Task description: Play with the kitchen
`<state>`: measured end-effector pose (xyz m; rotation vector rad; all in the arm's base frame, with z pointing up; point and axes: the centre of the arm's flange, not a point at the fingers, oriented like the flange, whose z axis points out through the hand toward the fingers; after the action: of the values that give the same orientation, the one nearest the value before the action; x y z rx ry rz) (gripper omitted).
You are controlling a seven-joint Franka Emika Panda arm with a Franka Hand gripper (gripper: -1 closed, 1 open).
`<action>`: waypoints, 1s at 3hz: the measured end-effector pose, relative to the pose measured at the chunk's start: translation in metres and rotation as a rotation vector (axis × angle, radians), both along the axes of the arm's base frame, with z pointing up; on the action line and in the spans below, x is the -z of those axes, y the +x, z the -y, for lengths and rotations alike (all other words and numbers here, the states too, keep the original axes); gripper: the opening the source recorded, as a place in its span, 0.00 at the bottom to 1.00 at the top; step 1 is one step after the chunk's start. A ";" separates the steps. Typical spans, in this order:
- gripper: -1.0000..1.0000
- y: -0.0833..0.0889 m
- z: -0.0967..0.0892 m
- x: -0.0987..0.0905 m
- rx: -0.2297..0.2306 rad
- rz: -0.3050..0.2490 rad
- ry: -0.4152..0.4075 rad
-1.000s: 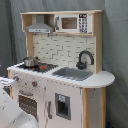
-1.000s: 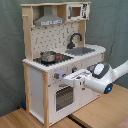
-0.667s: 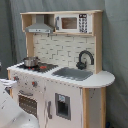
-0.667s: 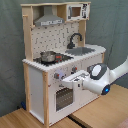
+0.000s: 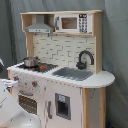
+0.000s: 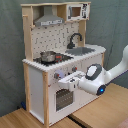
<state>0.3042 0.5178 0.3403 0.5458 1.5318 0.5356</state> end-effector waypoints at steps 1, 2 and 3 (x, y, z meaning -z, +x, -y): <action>1.00 0.008 -0.006 0.007 0.002 -0.016 0.006; 1.00 0.020 -0.016 0.002 0.005 -0.019 0.035; 1.00 0.031 -0.025 0.003 0.006 -0.021 0.050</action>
<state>0.3356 0.5429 0.3374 0.5965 1.5393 0.5662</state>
